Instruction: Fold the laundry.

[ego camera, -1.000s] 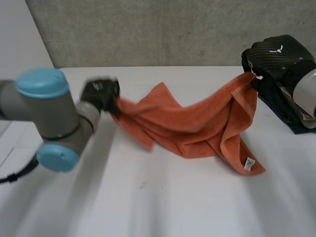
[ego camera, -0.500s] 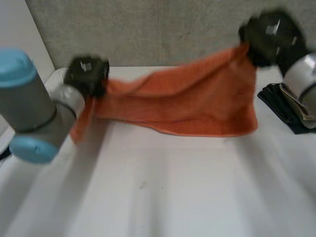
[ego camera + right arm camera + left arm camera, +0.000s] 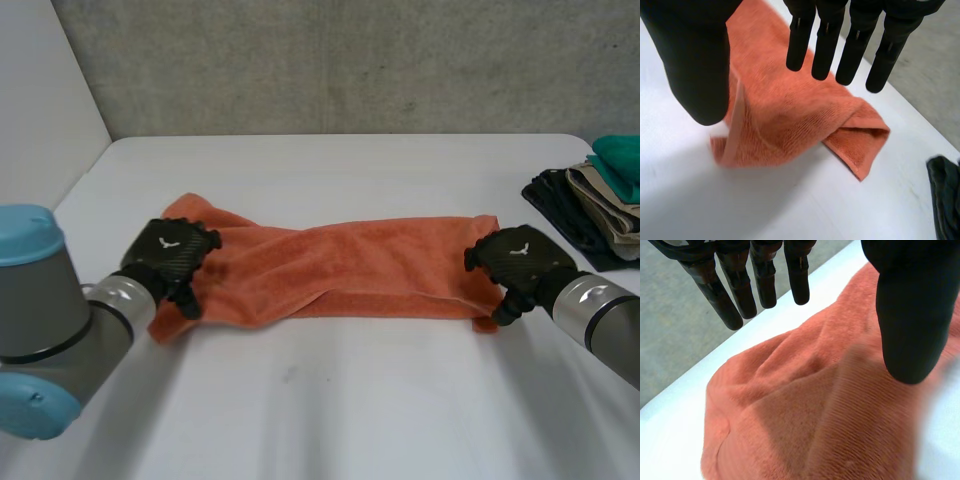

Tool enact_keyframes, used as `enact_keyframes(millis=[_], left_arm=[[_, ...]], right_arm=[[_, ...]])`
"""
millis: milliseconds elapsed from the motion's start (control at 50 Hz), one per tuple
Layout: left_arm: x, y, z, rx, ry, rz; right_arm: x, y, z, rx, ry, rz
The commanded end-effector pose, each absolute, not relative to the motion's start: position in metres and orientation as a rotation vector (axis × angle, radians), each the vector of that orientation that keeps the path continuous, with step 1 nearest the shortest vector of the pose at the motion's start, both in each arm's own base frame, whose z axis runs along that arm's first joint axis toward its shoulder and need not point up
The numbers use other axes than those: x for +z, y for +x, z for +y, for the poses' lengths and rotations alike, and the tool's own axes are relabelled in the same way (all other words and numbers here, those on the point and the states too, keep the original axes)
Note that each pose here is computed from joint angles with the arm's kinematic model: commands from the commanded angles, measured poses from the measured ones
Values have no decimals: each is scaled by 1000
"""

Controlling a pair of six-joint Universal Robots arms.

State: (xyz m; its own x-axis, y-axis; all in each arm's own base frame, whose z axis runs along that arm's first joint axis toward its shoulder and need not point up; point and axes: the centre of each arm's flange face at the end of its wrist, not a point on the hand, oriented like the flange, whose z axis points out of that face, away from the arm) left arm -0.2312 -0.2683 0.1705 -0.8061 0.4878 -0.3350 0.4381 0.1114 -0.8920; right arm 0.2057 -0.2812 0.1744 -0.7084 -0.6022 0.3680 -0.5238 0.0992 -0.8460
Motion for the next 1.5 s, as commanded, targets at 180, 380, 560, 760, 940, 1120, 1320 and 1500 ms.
enact_keyframes(millis=[180,380,560,760,940,1120,1320,1500], left_arm=[[162,-183,-257,1567,-657,-2563],[158,-177,-257,1526,-634,-2587],[146,-180,-264,1529,-685,-2575],[121,-184,-283,1566,-879,-2574],[143,-187,-299,1790,-928,-2496],[270,-185,-282,2248,-651,-2142],[306,-184,-258,2098,-769,-2228],[244,-196,-298,1770,-1027,-2460]], right_arm=[[168,214,-261,-1588,-1000,2436],[138,221,-286,-1653,-1013,2460],[124,220,-308,-1729,-979,2483],[130,219,-307,-1780,-977,2456],[154,215,-308,-1869,-978,2429],[239,198,-299,-2121,-1141,2354],[313,186,-266,-2151,-1355,2310],[268,201,-281,-1800,-1587,2397]])
